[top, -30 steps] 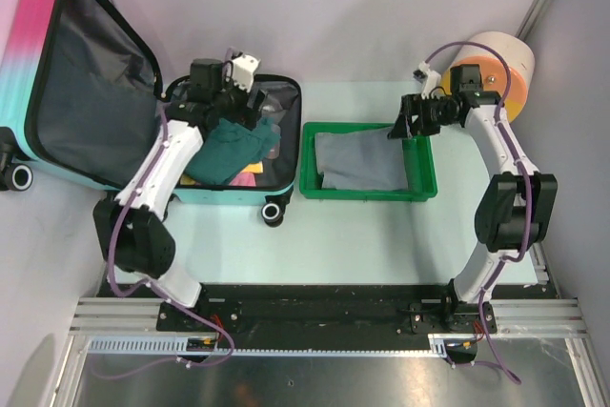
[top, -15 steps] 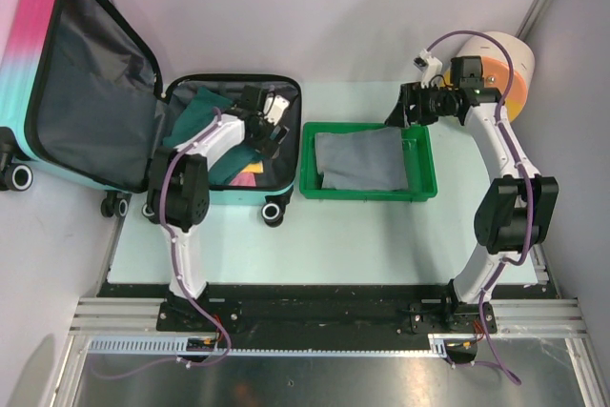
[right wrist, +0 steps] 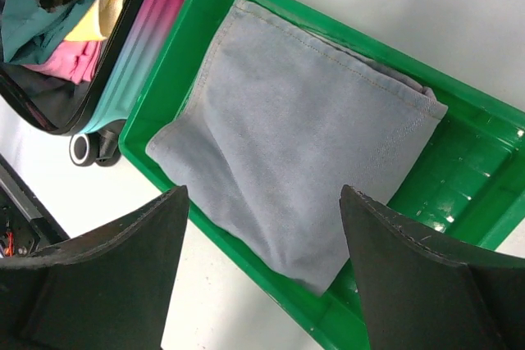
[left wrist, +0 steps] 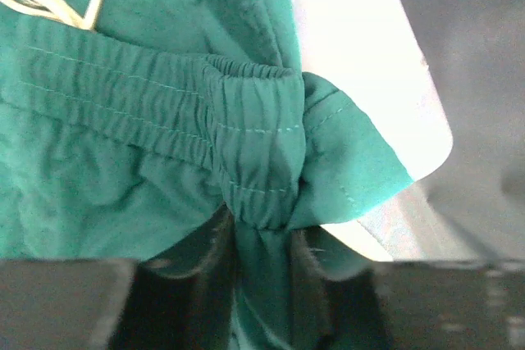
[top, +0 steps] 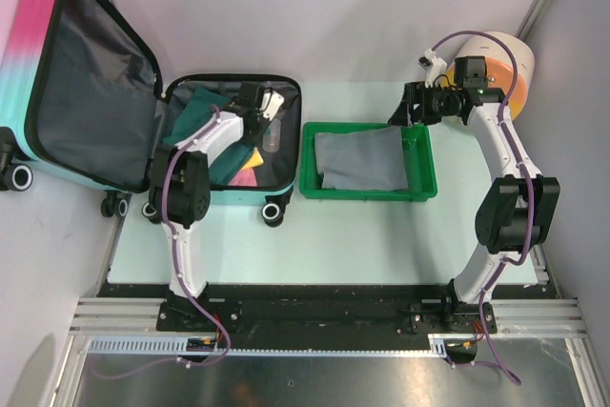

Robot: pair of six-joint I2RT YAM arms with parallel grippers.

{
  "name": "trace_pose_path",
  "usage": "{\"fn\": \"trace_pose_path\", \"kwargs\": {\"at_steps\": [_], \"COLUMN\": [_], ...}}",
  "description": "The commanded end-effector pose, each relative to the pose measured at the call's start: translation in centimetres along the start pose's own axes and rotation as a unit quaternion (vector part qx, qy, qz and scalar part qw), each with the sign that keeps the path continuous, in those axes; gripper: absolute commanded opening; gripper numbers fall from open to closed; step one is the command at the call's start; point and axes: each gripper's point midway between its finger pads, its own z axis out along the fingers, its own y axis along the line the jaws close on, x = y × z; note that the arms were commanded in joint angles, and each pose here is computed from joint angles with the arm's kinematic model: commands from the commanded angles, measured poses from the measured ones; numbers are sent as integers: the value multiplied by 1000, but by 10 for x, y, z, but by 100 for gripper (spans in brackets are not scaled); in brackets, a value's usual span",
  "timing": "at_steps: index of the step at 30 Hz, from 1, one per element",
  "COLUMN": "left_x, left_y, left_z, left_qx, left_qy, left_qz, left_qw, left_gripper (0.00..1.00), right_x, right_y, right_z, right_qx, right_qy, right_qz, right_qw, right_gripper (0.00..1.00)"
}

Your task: Open, take out, and arrange the luggage

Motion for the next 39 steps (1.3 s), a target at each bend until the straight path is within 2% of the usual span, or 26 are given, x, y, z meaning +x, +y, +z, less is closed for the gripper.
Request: {"fn": "trace_pose_path", "kwargs": {"at_steps": [1, 3, 6, 9, 12, 15, 16, 18, 19, 20, 27, 31, 35, 36, 39], "left_x": [-34, -38, -41, -42, -38, -35, -37, -36, -38, -41, -40, -40, -38, -39, -37], "left_y": [47, 59, 82, 88, 83, 76, 70, 68, 67, 67, 68, 63, 47, 44, 47], "left_z": [-46, -54, -69, -71, -62, -50, -47, -35, -34, -31, -6, 0, -3, -8, -15], "left_qx": [-34, -40, -41, -31, -20, -3, 10, 15, 18, 20, 14, 18, 48, 54, 53], "left_qy": [-74, -86, -109, -118, -110, -103, -106, -98, -100, -101, -85, -80, -82, -86, -90], "left_qz": [-46, -63, -89, -94, -92, -108, -114, -127, -136, -139, -146, -137, -121, -117, -118], "left_qw": [996, 994, 989, 988, 989, 989, 988, 987, 986, 985, 985, 987, 988, 988, 987], "left_gripper": [12, 0, 0, 0, 11, 26, 37, 53, 64, 68, 79, 80, 73, 49, 0], "right_x": [-14, -14, -13, -11, -10, -10, -9, -9, -9, -8, -2, 0, -2, -2, -4], "right_y": [8, 8, 8, 8, 9, 9, 9, 9, 10, 9, 9, 8, 7, 8, 7], "right_z": [-6, -5, -5, -4, -2, -2, -2, -2, -2, -2, -4, -4, -3, -3, -2], "right_qx": [-8, -10, -12, -15, -18, -18, -19, -18, -18, -19, -15, -11, -10, -11, -11], "right_qy": [-19, -20, -19, -17, -16, -15, -15, -15, -14, -12, -4, -1, -3, -3, -6], "right_qz": [-4, -2, 1, 3, 4, 5, 6, 7, 7, 9, 16, 20, 24, 24, 26], "right_qw": [1000, 1000, 1000, 1000, 1000, 1000, 1000, 1000, 1000, 1000, 1000, 1000, 1000, 1000, 1000], "right_gripper": [79, 78, 78, 78, 78, 78, 78, 78, 78, 78, 78, 78, 77, 78, 78]}}
